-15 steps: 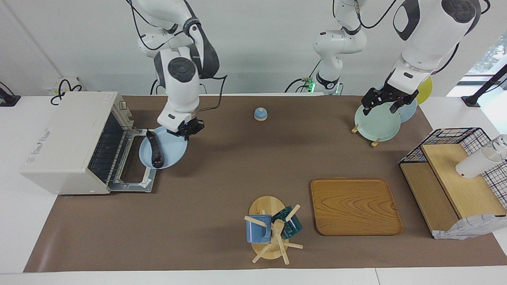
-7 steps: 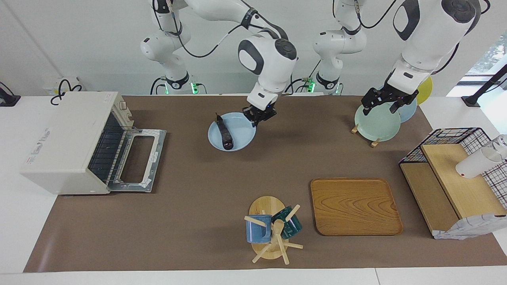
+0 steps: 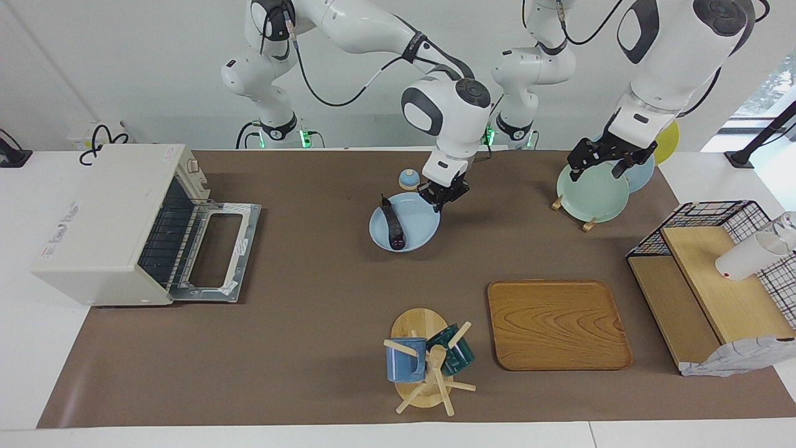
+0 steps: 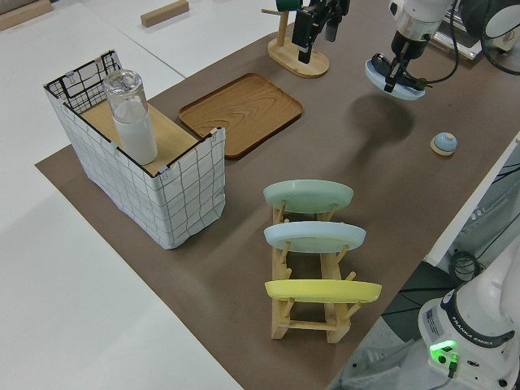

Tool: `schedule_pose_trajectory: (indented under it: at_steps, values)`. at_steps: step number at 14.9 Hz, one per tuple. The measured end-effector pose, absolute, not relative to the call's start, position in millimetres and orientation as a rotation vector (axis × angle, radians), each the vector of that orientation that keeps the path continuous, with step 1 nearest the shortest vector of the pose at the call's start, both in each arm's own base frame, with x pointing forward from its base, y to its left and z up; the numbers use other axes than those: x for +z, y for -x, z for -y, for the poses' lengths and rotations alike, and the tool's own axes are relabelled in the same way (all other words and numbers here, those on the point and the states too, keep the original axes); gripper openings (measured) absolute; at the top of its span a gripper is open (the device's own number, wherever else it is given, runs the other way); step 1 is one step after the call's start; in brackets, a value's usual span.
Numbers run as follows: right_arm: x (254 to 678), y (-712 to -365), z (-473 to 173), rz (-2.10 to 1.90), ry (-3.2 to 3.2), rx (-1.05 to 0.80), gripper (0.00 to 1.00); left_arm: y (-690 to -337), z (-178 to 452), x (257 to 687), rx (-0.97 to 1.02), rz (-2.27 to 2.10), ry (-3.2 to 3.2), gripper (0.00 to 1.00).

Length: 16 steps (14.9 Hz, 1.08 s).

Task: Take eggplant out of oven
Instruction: 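Pull the plate with eggplant out toward the table center, right gripper, then lower the plate onto the table and open the right gripper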

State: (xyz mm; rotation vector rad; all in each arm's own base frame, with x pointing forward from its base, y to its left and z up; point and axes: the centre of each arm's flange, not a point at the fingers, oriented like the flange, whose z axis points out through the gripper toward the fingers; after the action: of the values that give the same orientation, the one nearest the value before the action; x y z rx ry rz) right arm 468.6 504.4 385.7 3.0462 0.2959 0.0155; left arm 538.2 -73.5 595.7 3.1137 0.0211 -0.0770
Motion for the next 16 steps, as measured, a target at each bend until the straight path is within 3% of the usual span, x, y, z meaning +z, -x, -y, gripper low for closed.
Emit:
schedule_pose_trajectory:
  at_steps: [5,8,15,16]
  values:
    - [341,-454,-497,-0.451,-3.066,0.045,0.03,-538,74,596,-0.077,-0.021,-3.114,1.00]
    - [338,-452,-495,-0.461,-3.109,0.072,0.03,-538,74,596,-0.077,-0.021,-3.114,1.00]
    - [380,-487,-468,-0.402,-3.171,0.030,0.71,-538,74,596,-0.077,-0.021,-3.114,1.00]
    - [390,-500,-449,-0.423,-3.143,0.008,0.71,-538,74,596,-0.077,-0.021,-3.114,1.00]
